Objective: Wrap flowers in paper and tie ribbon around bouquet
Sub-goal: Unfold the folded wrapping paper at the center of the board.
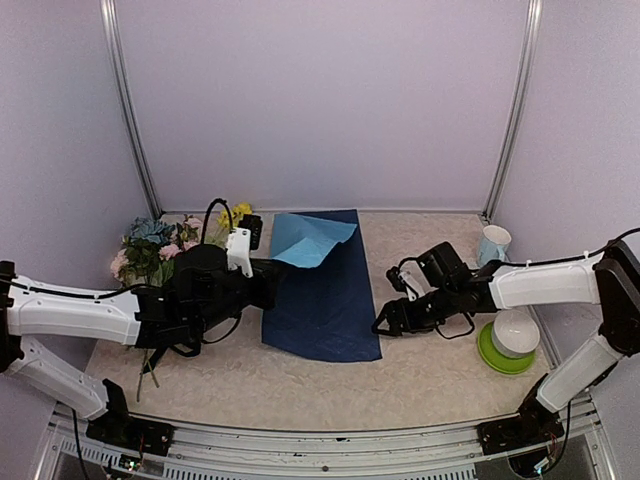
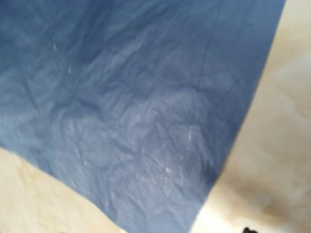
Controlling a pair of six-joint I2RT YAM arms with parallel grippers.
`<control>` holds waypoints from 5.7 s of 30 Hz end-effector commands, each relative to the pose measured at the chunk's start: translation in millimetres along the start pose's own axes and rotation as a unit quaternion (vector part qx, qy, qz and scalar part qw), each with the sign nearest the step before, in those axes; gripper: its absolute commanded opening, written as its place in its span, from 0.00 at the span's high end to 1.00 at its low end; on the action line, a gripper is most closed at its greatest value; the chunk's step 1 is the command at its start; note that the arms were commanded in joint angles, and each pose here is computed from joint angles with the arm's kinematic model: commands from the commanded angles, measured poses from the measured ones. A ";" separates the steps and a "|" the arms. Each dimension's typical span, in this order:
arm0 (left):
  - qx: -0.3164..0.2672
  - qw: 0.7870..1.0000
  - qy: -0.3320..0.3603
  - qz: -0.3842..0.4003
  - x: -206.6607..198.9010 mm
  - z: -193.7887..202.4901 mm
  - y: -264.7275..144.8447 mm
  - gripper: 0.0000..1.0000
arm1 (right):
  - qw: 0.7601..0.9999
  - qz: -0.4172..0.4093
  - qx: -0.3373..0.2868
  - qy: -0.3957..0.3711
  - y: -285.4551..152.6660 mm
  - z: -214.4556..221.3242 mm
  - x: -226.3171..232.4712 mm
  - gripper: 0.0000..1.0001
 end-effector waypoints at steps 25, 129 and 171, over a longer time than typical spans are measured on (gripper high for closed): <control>-0.048 0.978 -0.195 -0.046 87.5 -55.6 -72.2 1.00 | 0.723 0.082 -0.346 -0.593 7.7 -170.1 164.1 0.00; 0.120 0.907 -0.404 0.018 149.2 64.9 -13.2 1.00 | 0.654 0.253 -0.220 -0.678 15.4 -334.0 80.6 0.53; 0.087 0.866 -0.472 -0.139 201.8 122.7 -21.0 1.00 | 0.934 0.328 0.084 -0.113 11.0 -0.1 -120.0 0.45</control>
Point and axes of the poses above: each gripper's point midway between its finger pads, its own y axis out along the fingers, its own x axis along the line the jaws close on, z = x × y, the point moved 2 cm from there along -y, back along the fingers, and after that the axes turned 3 degrees about -y, right-handed, at the moved point
